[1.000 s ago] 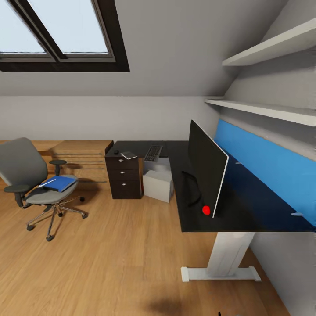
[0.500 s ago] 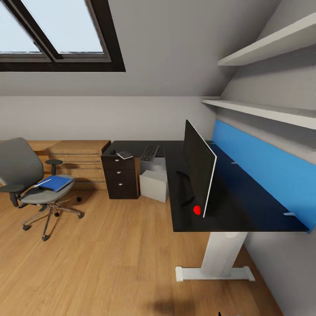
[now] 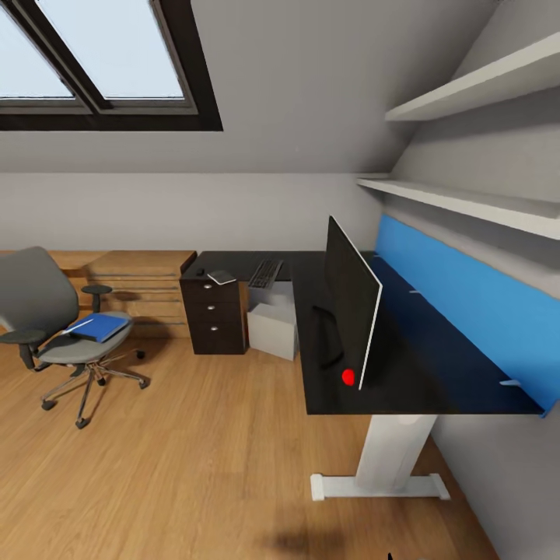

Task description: In the bedroom, organize the workspace by keeping the computer under the desk, ensuring the monitor is on the desk, placing the keyboard on the desk next to the monitor, placing the mouse on the desk next to the keyboard, moving the folder from the swivel chair onto the desk next to the mouse, stacking the notebook on top of the folder with the pen on top of the notebook, and positioning the swivel chair next to the desk.

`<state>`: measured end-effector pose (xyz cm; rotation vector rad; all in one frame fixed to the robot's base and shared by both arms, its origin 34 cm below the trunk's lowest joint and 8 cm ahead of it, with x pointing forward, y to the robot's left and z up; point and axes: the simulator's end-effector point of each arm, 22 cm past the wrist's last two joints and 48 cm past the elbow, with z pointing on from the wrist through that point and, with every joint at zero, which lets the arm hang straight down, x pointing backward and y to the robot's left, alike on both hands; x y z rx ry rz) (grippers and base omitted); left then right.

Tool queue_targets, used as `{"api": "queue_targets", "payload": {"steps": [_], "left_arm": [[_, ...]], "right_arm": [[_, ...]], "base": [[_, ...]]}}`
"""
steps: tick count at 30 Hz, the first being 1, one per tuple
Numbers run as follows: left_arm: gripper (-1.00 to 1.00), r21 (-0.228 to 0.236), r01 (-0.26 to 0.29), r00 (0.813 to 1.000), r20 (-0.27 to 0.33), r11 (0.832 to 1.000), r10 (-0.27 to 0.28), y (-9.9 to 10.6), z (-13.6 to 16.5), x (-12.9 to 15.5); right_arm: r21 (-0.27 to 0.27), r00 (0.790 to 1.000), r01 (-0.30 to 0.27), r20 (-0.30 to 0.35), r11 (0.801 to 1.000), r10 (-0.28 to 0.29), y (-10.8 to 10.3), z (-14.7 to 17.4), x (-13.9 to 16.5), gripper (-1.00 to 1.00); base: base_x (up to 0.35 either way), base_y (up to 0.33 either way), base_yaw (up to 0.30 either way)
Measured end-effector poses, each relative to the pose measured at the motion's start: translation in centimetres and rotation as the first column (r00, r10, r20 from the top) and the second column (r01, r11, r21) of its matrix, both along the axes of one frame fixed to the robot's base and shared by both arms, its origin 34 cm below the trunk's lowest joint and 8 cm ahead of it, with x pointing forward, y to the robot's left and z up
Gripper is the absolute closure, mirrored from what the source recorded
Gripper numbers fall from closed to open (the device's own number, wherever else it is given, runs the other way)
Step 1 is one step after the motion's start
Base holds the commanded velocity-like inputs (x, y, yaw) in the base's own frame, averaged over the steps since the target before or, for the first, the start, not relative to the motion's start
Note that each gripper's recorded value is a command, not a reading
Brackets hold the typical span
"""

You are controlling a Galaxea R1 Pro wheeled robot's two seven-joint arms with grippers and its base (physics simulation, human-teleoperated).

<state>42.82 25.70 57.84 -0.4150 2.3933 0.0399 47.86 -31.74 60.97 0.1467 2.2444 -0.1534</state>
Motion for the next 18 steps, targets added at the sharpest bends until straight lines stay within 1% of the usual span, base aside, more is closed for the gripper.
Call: {"api": "queue_targets", "payload": {"steps": [18], "left_arm": [[-1.0,0.0,-0.001,1.0,-0.001,1.0,0.001,0.0,2.4,-0.3]], "right_arm": [[0.001,1.0,0.001,-0.001,1.0,-0.001,0.1,2.4,-0.3,-1.0]], "base": [[0.0,0.0,0.0]]}}
